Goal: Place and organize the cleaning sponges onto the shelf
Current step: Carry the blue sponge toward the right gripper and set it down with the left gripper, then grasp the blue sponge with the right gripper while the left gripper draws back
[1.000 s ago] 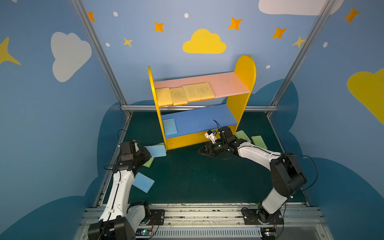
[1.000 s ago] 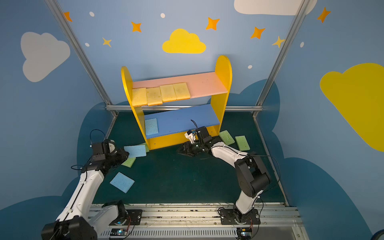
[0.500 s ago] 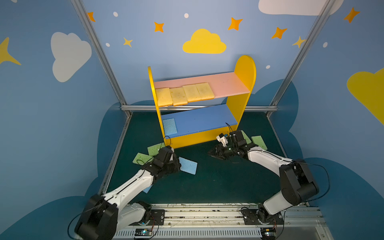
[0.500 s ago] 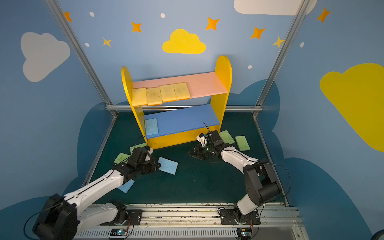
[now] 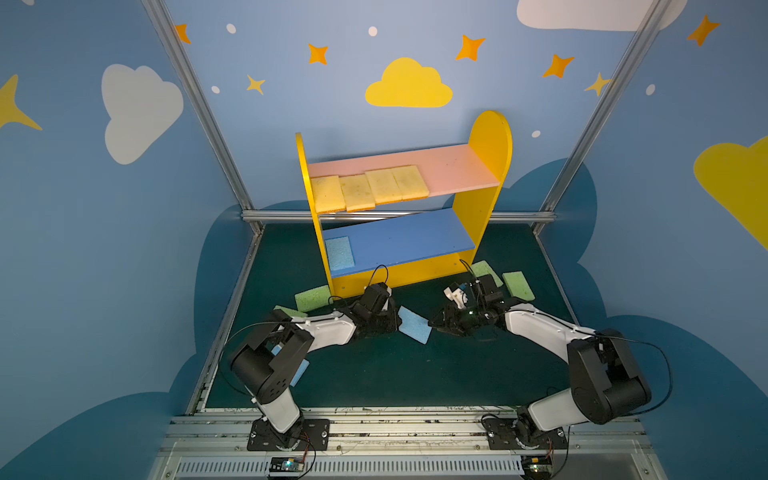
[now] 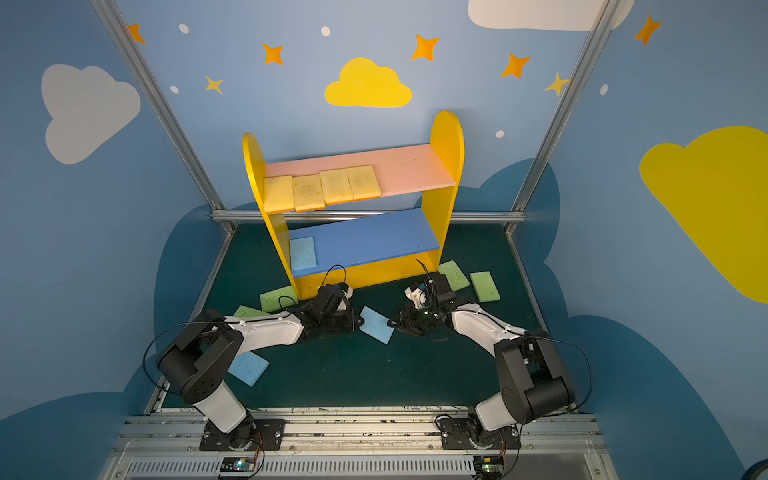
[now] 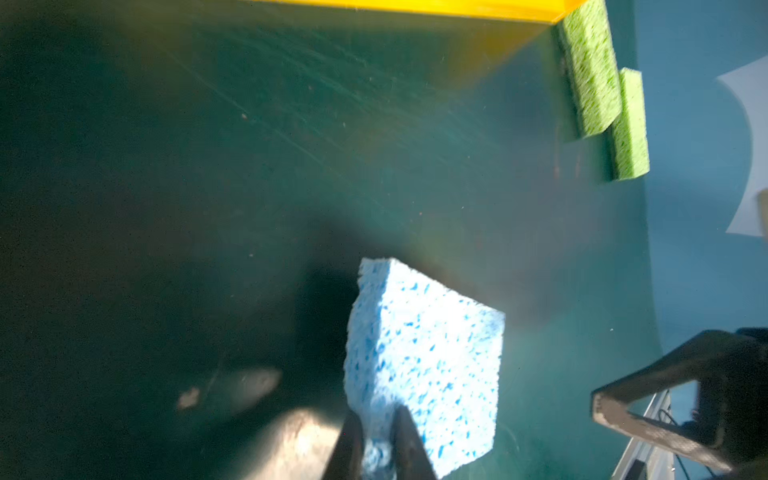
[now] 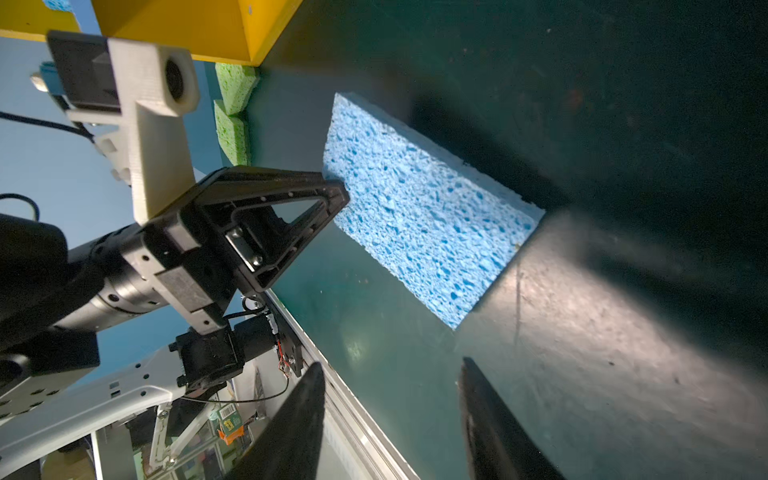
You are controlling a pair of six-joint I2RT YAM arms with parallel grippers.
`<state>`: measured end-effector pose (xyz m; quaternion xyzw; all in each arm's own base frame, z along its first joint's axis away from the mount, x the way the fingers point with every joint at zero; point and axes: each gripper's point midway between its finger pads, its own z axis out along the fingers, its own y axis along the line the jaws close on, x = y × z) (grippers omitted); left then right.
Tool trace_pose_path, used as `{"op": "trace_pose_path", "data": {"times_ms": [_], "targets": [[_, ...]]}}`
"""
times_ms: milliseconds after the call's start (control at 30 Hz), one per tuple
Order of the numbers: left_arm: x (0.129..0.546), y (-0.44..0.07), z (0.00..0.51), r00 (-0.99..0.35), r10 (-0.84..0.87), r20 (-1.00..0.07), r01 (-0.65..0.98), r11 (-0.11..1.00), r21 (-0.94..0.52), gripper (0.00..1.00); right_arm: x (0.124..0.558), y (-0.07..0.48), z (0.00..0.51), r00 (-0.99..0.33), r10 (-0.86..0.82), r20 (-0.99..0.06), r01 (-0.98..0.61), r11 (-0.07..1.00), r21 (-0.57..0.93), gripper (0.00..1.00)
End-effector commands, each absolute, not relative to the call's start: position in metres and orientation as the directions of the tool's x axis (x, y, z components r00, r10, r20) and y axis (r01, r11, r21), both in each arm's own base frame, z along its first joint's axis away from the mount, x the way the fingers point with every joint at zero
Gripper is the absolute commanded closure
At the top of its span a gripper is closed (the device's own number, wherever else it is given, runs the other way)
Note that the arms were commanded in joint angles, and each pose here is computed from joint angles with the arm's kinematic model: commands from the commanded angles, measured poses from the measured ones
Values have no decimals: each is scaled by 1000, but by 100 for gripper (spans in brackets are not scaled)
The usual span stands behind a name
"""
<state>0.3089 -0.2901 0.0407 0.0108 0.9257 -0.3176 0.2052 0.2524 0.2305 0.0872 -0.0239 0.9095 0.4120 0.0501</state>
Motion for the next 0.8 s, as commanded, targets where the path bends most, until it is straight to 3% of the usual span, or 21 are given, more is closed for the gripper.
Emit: {"op": "trace_pose_path", "data": {"times_ms": [0,267,767], "targets": [[314,-301,53,-905,-107,-412,187,770,-610,66,252,223,80,-994,-2,-105,-78,689,720,47],[294,-297,62,-889,-33,-456,245,807,-537,19,274,220,70,-996,58,-65,-8,676,737,46],[240,-294,35,-913,21,-408,247,824,-510,16,323,213,58,-988,142,-62,48,658,752,47]]}}
